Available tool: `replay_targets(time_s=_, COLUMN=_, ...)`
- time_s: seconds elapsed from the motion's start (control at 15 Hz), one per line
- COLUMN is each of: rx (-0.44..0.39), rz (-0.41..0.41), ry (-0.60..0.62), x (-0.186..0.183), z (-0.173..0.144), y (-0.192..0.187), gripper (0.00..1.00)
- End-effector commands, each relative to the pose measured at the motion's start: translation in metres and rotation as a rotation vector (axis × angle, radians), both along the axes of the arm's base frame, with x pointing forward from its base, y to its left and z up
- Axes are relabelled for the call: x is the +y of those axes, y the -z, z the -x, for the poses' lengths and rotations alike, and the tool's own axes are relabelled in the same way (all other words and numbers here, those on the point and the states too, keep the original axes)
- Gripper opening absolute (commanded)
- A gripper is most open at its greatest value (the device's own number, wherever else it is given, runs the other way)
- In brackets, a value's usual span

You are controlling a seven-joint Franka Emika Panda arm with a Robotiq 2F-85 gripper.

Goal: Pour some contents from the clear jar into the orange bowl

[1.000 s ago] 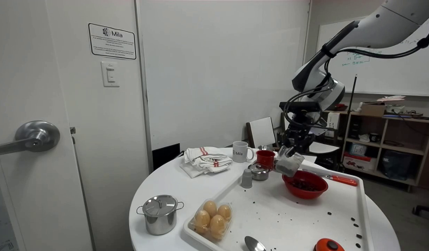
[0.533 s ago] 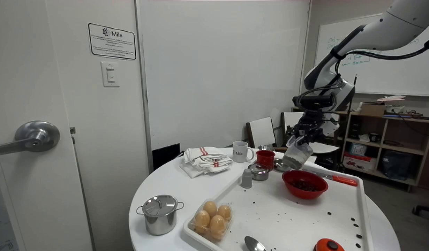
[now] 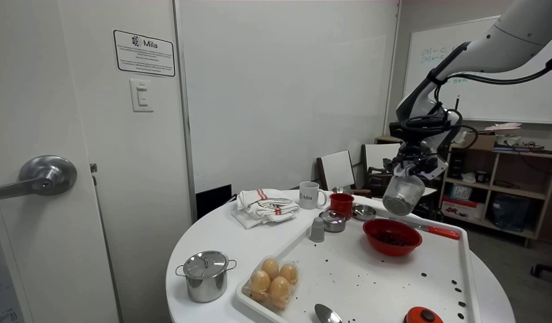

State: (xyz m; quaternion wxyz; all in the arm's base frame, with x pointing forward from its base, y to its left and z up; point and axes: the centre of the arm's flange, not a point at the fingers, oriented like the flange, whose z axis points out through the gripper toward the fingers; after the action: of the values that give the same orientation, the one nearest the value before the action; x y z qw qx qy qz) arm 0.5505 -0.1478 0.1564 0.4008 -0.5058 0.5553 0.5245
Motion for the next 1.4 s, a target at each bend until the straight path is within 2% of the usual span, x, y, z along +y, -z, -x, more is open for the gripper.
replay_targets(time_s=0.0, rx=-0.007, rz=-0.092, ry=-0.055, x=-0.009, z=-0.002, y=0.006, gripper=0.12)
replay_targets(time_s=0.13, rx=-0.023, rz=-0.133, ry=-0.069, x=-0.015, z=0.001, y=0.004, gripper=0.12)
replay_targets(time_s=0.2, rx=-0.037, rz=-0.127, ry=-0.077, x=-0.016, z=0.003, y=0.001, gripper=0.12)
replay_targets(time_s=0.27, rx=-0.004, rz=-0.100, ry=-0.048, x=-0.006, z=0.008, y=0.003, gripper=0.26)
replay_targets(time_s=0.4, rx=-0.016, rz=-0.106, ry=-0.050, x=-0.011, z=0.009, y=0.002, gripper=0.26)
replay_targets(time_s=0.47, rx=-0.018, rz=-0.107, ry=-0.050, x=-0.012, z=0.009, y=0.001, gripper=0.12)
replay_targets(time_s=0.6, rx=0.097, rz=-0.192, ry=-0.132, x=-0.002, z=-0.004, y=0.006, gripper=0.12)
replay_targets(time_s=0.87, rx=0.237, rz=-0.326, ry=-0.159, x=0.005, z=-0.021, y=0.010, gripper=0.12)
replay_targets(time_s=1.33, rx=0.307, rz=-0.437, ry=-0.032, x=-0.022, z=-0.047, y=0.018, gripper=0.12)
